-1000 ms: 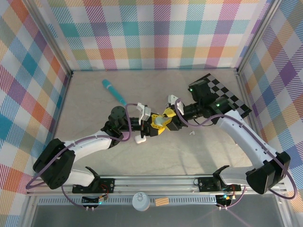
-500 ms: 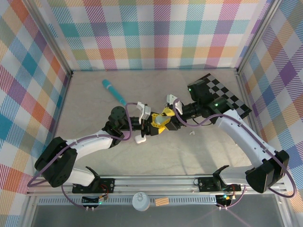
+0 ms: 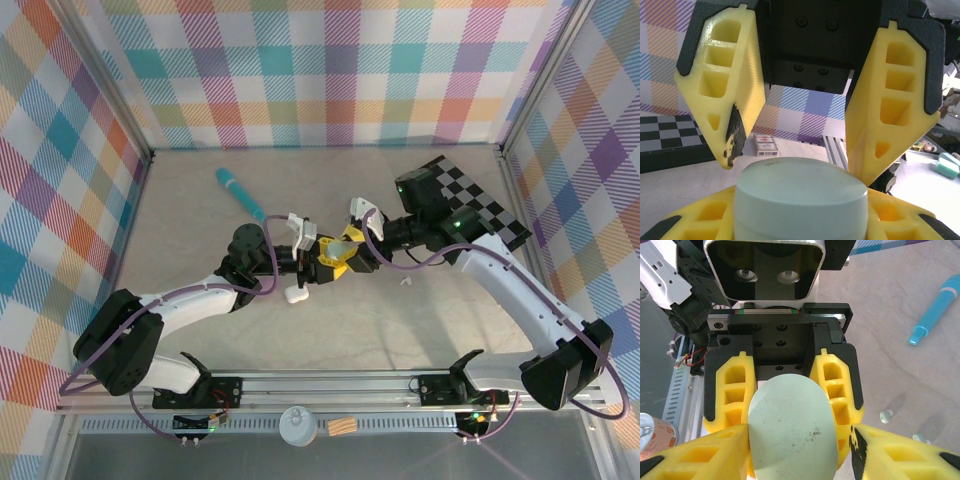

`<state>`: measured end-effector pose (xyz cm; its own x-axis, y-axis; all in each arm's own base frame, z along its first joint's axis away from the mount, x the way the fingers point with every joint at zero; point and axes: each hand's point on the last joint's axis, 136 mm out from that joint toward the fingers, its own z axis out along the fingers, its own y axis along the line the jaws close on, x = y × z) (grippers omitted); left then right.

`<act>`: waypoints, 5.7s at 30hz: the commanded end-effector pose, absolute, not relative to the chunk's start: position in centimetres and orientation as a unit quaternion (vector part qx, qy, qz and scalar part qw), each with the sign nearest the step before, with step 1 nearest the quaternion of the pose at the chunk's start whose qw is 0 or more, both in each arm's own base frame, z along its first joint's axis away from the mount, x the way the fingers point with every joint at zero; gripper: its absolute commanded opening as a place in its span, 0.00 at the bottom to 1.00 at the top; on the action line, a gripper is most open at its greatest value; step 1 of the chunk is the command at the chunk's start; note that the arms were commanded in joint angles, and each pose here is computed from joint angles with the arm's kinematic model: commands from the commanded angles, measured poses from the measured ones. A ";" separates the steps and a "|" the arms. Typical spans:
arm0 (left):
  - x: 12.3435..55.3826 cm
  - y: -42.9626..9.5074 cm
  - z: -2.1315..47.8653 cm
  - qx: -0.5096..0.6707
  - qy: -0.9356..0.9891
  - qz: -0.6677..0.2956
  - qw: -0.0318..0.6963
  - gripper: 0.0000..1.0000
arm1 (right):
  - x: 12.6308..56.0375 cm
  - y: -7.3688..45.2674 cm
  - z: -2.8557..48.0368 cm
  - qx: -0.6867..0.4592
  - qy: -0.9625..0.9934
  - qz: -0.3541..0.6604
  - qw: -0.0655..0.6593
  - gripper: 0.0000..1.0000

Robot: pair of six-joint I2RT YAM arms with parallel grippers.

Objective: Insert the wireless bluetooth earbuds into the charging case

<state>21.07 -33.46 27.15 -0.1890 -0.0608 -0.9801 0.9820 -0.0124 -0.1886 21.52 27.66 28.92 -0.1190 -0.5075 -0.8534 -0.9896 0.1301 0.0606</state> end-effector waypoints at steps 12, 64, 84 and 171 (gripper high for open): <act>19.3 -33.1 29.1 0.465 0.475 -0.573 0.479 0.32 | 23.1 27.6 30.3 -0.557 0.661 0.313 0.393 0.53; 19.1 -32.6 29.4 0.461 0.468 -0.579 0.483 0.32 | 25.2 26.6 32.6 -0.518 0.672 0.288 0.443 0.53; 19.3 -32.5 29.9 0.458 0.460 -0.578 0.495 0.32 | 22.4 27.3 32.0 -0.541 0.658 0.357 0.384 0.52; 21.4 -32.7 29.2 0.425 0.495 -0.570 0.499 0.58 | 24.1 27.3 30.3 -0.598 0.651 0.256 0.390 0.00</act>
